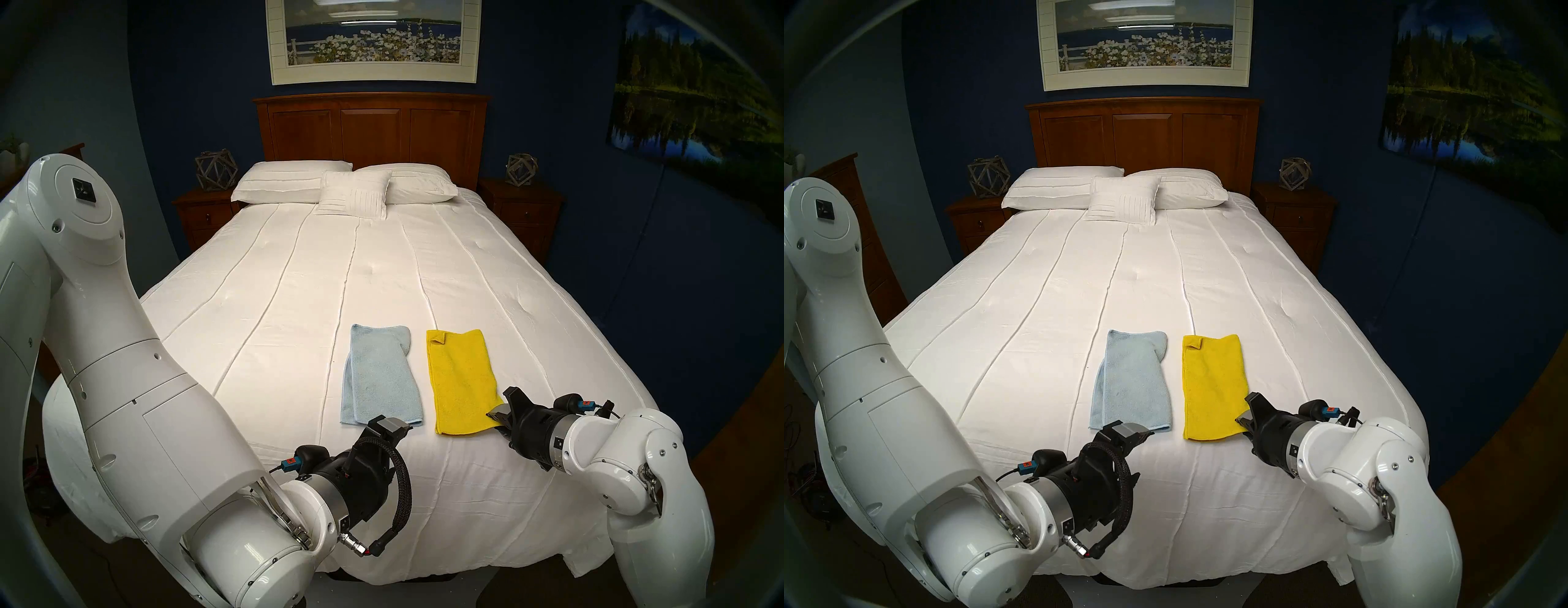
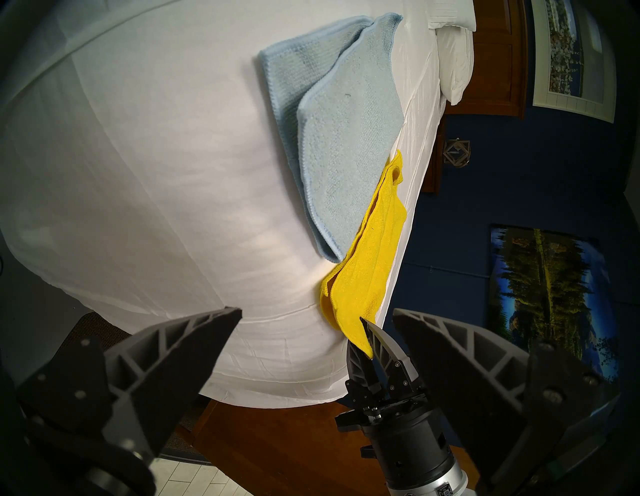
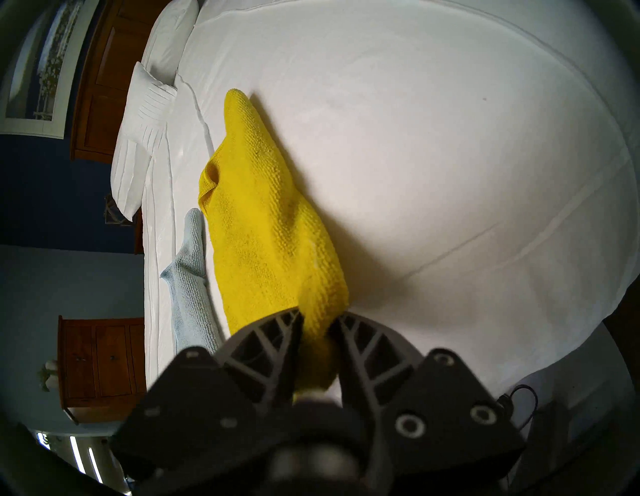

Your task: Fold the hand towels twice and stack them up

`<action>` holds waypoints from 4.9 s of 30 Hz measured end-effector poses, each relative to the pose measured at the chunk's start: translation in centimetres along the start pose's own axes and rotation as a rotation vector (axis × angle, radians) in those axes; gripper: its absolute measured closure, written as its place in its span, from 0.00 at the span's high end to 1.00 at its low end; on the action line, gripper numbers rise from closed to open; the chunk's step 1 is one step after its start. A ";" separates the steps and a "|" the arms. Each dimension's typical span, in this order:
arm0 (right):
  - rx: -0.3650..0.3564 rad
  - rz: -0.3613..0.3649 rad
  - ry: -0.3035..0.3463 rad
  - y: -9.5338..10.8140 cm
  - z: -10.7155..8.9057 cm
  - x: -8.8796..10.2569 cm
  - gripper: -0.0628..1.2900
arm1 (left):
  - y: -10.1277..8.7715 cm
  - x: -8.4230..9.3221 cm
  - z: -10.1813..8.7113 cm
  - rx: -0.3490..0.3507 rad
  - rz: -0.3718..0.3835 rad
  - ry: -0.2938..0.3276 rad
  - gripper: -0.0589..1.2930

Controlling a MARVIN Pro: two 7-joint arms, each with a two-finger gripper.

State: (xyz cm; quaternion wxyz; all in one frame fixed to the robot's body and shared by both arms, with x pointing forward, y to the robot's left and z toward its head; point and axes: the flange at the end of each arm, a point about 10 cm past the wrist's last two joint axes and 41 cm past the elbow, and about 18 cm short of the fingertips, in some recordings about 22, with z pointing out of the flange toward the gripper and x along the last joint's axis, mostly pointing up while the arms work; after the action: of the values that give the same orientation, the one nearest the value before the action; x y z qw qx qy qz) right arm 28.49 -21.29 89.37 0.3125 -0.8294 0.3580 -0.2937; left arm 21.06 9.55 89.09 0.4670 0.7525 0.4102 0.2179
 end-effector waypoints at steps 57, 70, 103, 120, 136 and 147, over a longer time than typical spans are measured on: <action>0.136 -0.059 -0.027 -2.8 -2.4 3.3 0.03 | 0.0 0.0 0.0 0.002 0.000 -0.001 0.94; 0.152 -0.038 -0.007 -3.7 0.1 5.8 0.03 | 0.0 0.0 0.0 0.002 0.001 -0.001 0.94; 0.082 -0.030 -0.002 -6.3 7.8 9.1 0.12 | 0.0 0.0 0.0 0.002 0.002 -0.002 0.94; -0.026 -0.065 -0.025 -8.2 9.8 10.9 0.93 | 0.0 0.0 0.0 0.001 0.001 -0.001 0.94; 0.135 0.004 -0.015 -12.0 5.4 13.6 0.93 | 0.0 0.0 0.0 0.001 0.001 0.000 0.94; 0.140 0.011 0.001 -10.9 1.0 13.5 0.93 | 0.6 0.0 0.1 -0.027 0.006 -0.022 0.94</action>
State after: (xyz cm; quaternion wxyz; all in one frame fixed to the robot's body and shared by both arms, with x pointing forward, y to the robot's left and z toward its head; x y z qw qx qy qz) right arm 41.36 -25.55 100.26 0.3710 -0.8034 0.3415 -0.3167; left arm 21.33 9.34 89.54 0.4810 0.7495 0.4000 0.2166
